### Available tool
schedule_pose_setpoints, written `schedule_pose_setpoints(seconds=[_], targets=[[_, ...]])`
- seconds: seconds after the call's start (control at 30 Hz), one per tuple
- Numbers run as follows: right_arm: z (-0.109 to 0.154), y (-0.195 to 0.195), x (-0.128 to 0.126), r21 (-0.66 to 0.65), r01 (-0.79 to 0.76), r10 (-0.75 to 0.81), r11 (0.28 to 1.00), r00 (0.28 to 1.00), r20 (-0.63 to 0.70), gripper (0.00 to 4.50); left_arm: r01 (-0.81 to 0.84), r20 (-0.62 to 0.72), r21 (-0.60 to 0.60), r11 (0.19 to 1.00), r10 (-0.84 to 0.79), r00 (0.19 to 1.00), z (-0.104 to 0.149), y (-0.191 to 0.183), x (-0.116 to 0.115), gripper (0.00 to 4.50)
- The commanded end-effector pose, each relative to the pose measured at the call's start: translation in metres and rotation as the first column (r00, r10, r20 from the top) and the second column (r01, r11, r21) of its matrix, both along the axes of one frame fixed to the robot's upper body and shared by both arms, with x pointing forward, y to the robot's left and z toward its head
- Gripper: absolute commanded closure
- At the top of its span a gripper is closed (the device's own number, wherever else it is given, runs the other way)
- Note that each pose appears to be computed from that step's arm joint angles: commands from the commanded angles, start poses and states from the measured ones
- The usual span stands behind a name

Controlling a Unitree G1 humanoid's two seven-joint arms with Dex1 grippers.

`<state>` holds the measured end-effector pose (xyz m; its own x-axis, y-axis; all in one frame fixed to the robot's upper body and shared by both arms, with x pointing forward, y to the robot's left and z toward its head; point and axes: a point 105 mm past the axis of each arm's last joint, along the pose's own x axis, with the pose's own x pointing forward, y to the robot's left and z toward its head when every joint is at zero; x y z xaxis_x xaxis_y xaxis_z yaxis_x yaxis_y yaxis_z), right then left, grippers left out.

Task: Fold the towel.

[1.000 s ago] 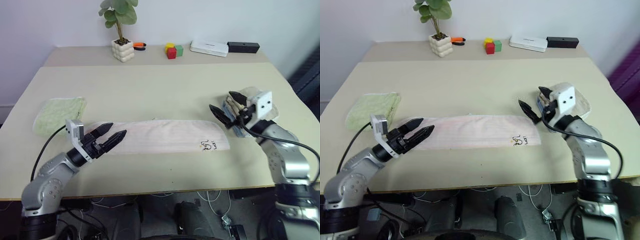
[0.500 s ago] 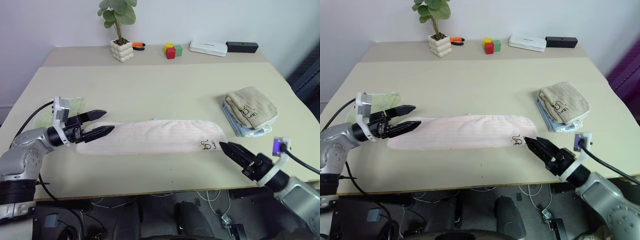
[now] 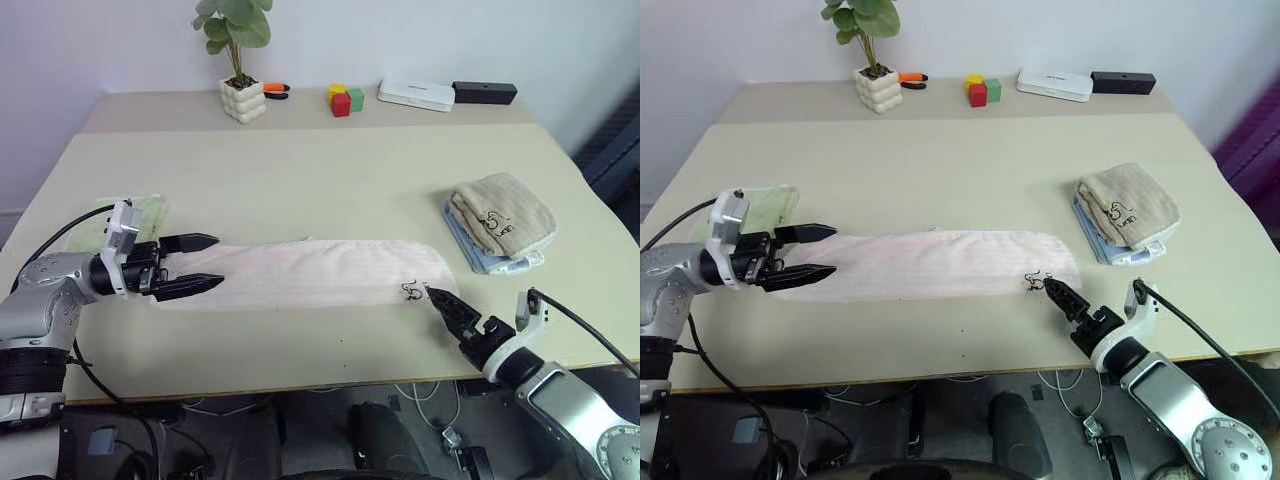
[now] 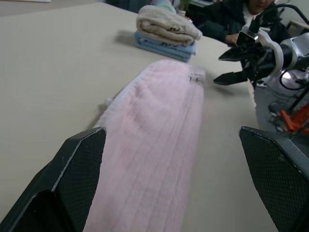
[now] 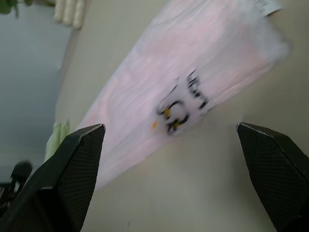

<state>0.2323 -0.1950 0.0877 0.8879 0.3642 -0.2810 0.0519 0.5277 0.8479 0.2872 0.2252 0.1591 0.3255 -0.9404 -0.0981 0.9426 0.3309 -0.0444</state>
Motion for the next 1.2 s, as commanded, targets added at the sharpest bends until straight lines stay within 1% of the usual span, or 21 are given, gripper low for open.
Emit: schedule_pose_setpoints(seconds=[0.03,0.23,0.47,0.5,0.57,0.63,0.67,0.73,0.8,0.93,1.03,1.1,1.2], targets=[[-0.002,-0.001,0.007,0.002,0.031,-0.031,1.000,1.000,-0.006,0.06,-0.001,0.054,0.009,1.000,0.000,0.999,0.011,0.001,-0.002,0.01],[-0.009,-0.007,0.020,0.018,0.078,-0.078,0.997,0.996,-0.034,0.06,0.024,0.063,0.023,0.999,-0.025,0.998,0.011,-0.002,-0.015,0.01],[-0.014,-0.006,0.029,0.036,0.087,-0.086,0.996,0.995,-0.044,0.06,0.009,0.073,0.010,1.000,-0.009,0.997,0.014,-0.006,-0.017,0.01],[-0.014,-0.005,0.030,0.043,0.089,-0.087,0.995,0.995,-0.039,0.29,0.006,0.075,0.006,1.000,-0.007,0.997,0.015,-0.006,-0.018,0.00],[-0.017,-0.006,0.032,0.050,0.107,-0.105,0.993,0.993,-0.047,0.92,0.002,0.076,0.003,1.000,-0.002,0.997,0.016,-0.006,-0.019,0.00],[-0.020,-0.006,0.033,0.030,0.110,-0.108,0.994,0.993,-0.053,1.96,-0.002,0.075,0.001,1.000,0.002,0.997,0.016,-0.006,-0.019,0.00],[-0.020,-0.006,0.033,0.024,0.109,-0.108,0.994,0.993,-0.051,2.36,-0.004,0.075,0.000,1.000,0.003,0.997,0.016,-0.006,-0.020,0.00],[-0.018,-0.006,0.034,0.023,0.110,-0.109,0.994,0.993,-0.047,3.55,-0.006,0.074,-0.001,1.000,0.006,0.997,0.017,-0.006,-0.021,0.00],[-0.017,-0.006,0.035,0.034,0.118,-0.117,0.992,0.992,-0.045,4.48,-0.002,0.079,-0.007,1.000,0.003,0.997,0.018,-0.008,-0.022,0.00],[-0.016,-0.002,0.034,0.035,0.108,-0.107,0.993,0.993,-0.039,4.48,-0.001,0.087,-0.012,1.000,0.002,0.996,0.019,-0.012,-0.024,0.00],[-0.007,-0.004,0.037,0.005,0.096,-0.096,0.995,0.995,0.013,4.48,-0.005,0.086,-0.015,1.000,0.007,0.996,0.018,-0.012,-0.024,0.00],[0.004,-0.005,0.038,-0.116,0.045,-0.035,0.992,0.995,0.091,4.48,-0.011,0.085,-0.014,1.000,0.012,0.996,0.018,-0.011,-0.024,0.00],[0.023,0.008,0.040,-0.277,-0.059,0.120,0.959,0.970,0.210,4.48,-0.021,0.087,-0.017,1.000,0.022,0.996,0.017,-0.009,-0.022,0.00]])
